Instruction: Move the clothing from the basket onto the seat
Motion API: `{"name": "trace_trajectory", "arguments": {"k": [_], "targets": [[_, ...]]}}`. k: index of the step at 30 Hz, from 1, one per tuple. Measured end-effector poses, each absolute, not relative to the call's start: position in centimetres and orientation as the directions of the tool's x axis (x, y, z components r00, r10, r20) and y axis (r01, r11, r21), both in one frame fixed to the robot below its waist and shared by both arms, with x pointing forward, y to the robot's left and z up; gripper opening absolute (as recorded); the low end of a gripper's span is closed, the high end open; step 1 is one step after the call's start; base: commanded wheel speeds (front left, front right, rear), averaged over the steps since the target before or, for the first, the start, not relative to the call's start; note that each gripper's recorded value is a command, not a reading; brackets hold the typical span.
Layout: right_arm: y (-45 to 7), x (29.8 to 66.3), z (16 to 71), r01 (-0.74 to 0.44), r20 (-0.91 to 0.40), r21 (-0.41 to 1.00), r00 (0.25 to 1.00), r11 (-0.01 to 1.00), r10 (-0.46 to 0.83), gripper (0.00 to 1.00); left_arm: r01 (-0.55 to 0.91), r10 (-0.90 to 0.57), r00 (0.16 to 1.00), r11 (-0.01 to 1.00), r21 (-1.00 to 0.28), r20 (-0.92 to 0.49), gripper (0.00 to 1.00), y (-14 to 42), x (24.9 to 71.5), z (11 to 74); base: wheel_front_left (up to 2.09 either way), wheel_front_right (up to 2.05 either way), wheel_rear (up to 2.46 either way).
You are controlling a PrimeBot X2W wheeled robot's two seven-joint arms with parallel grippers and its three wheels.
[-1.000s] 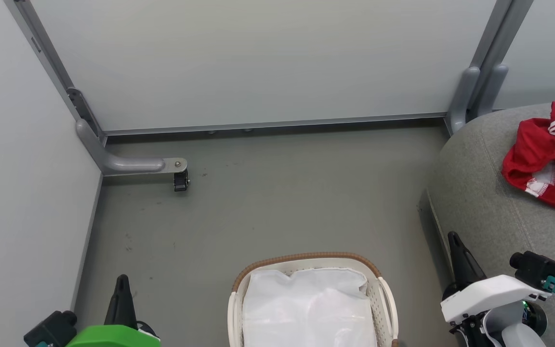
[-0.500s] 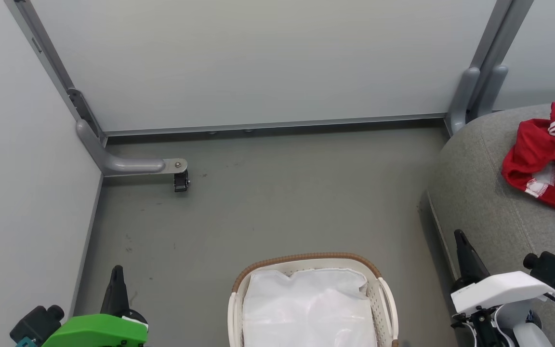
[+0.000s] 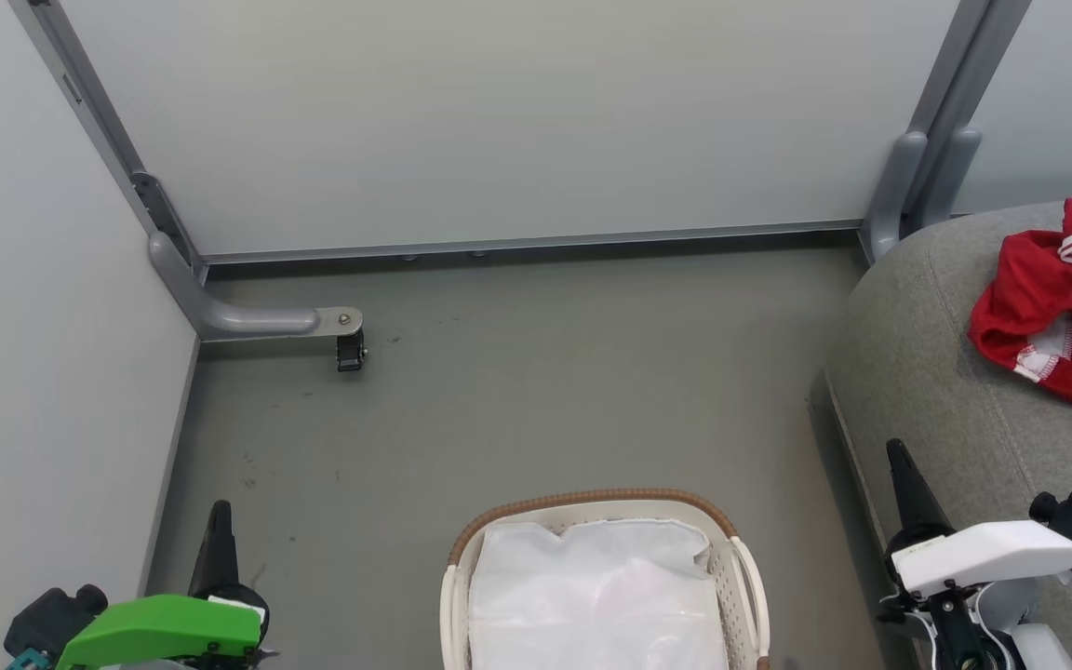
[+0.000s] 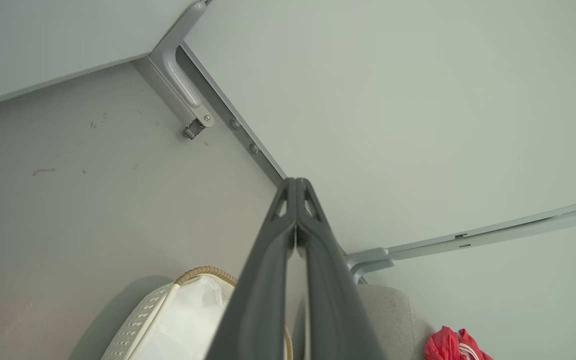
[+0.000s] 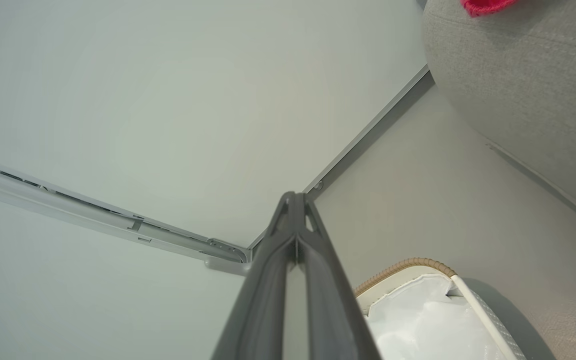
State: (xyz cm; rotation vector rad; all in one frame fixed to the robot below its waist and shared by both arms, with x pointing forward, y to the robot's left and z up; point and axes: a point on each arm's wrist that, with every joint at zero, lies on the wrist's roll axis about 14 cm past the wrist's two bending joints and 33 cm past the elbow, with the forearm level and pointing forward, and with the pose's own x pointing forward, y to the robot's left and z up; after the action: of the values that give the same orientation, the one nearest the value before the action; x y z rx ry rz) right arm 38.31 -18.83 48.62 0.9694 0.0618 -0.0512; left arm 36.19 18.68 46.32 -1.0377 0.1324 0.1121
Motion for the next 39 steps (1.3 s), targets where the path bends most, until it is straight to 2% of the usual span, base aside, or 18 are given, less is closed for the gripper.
{"name": "trace_trajectory", "arguments": {"k": [39], "targets": [[-19.5,38.5,49.9,0.047,-0.047,0.973,0.999,0.228,-0.008,0.00,-0.088,0.007,0.996,0.201,-0.976,-0.088,0.00,19.4,37.7,48.8,0.00,0.00,0.00]]}}
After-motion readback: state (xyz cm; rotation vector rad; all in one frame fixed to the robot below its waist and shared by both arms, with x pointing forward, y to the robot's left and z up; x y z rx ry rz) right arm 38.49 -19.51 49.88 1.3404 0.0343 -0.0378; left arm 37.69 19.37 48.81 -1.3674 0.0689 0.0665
